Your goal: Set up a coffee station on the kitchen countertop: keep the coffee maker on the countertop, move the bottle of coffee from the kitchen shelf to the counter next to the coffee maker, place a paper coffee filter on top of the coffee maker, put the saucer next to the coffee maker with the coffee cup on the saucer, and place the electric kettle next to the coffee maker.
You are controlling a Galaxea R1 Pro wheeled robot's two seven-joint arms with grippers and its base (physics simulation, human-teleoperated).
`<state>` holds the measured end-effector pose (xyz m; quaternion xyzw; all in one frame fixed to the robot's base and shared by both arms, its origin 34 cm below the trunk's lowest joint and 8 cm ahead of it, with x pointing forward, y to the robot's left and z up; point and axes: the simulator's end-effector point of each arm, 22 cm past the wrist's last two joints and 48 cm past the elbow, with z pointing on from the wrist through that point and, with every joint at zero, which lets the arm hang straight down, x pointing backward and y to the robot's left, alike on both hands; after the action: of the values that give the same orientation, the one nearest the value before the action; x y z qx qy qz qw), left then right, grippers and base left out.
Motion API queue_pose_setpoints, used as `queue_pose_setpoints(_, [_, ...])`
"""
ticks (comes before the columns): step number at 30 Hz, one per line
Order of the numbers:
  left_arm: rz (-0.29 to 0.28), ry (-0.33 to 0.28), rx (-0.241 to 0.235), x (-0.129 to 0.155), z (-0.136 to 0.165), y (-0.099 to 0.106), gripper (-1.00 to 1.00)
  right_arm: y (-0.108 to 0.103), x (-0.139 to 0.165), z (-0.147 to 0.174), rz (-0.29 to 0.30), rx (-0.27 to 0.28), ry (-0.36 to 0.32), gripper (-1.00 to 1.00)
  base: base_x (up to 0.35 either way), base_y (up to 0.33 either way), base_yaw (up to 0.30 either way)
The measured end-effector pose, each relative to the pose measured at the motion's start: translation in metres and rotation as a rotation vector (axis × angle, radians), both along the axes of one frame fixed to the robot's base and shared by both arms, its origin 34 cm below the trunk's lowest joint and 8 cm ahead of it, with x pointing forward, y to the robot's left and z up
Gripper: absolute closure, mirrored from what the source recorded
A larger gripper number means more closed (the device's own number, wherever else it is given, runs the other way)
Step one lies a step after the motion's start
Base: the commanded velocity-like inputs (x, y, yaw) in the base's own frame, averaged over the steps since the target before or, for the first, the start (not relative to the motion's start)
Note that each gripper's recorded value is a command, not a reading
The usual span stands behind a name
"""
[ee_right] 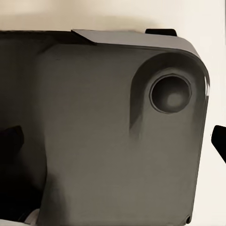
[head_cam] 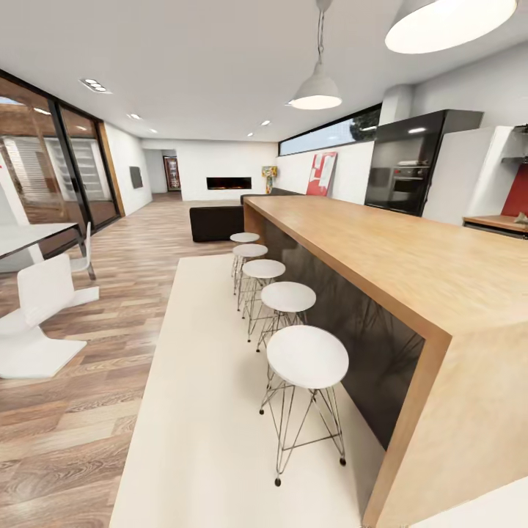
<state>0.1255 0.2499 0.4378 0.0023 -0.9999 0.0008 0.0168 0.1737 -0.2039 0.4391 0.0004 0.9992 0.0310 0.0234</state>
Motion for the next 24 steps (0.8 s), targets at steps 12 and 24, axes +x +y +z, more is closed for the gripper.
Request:
queue_pose_setpoints(12, [0.001, 0.0, -0.003, 0.0, 0.0, -0.002, -1.0, -0.003, 0.0, 0.0, -0.001, -0.004, -0.001, -1.0, 0.0, 0.0, -0.278])
queue_pose_setpoints(24, [0.001, 0.006, -0.001, -0.001, 0.01, -0.001, -1.0, -0.003, 0.0, 0.01, -0.001, -0.004, -0.001, -1.0, 0.0, 0.0, -0.287])
